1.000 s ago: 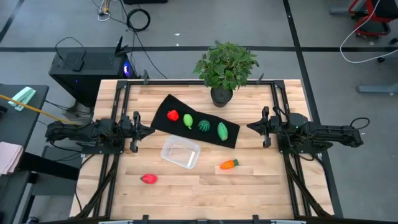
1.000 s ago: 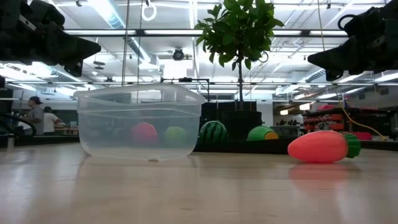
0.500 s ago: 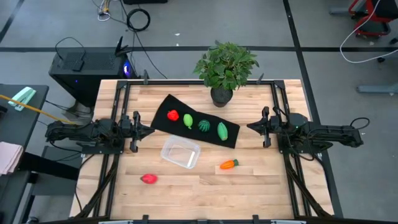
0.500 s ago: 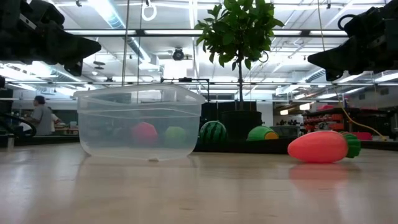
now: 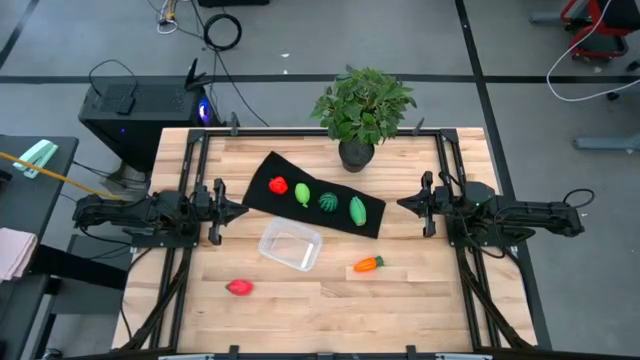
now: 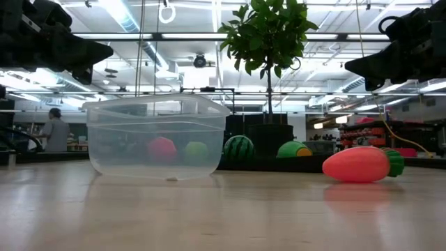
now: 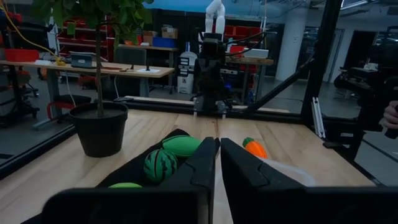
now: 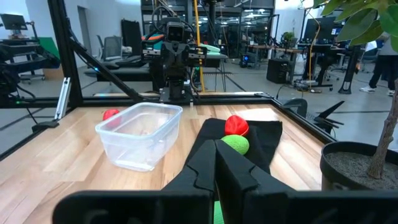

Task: Pick and placing Produce into tupperware
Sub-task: Put the orange carrot into the transparent bin

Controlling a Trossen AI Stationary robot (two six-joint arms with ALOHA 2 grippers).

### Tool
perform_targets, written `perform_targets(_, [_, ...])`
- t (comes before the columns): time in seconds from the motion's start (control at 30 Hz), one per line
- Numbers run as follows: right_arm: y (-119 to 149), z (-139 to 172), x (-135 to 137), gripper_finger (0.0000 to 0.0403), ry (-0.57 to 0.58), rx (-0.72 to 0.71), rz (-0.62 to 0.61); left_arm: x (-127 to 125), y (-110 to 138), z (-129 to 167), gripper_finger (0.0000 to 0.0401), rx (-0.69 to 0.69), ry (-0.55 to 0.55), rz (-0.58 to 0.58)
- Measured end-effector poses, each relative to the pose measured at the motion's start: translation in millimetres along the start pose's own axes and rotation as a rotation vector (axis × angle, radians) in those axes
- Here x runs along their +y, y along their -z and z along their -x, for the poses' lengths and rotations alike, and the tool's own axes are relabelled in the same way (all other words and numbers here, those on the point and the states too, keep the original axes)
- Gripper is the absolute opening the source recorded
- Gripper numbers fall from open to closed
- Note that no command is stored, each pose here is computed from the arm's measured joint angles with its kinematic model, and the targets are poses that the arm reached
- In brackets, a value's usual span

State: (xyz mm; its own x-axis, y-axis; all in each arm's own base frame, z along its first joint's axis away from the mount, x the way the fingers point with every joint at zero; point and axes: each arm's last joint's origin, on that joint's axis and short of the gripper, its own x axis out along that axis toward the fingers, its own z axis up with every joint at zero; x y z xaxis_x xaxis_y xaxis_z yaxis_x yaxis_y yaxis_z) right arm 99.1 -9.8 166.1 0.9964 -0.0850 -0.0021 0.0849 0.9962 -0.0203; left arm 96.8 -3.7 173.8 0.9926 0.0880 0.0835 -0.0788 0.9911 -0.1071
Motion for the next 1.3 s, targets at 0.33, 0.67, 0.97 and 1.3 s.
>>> perform_targets(0.33, [-0.1,0.0,0.0,0.0012,0.000,-0.001,0.004,0.0,0.6,0.0,0.0010,0.007,0.001,-0.008])
perform_targets(0.67, [-0.1,0.0,0.0,0.0011,0.000,-0.001,0.014,-0.2,-1.0,0.0,0.0005,-0.011,0.003,0.009])
perform_targets(0.97, [-0.1,0.0,0.1,0.0010,-0.001,-0.002,-0.009,-0.2,-1.0,0.0,0.0037,-0.010,0.003,0.029])
perform_targets(1.3, [-0.8,0.0,0.6,0.0035,-0.020,-0.009,0.044,-0.2,-1.0,0.0,0.0034,-0.010,0.003,-0.023])
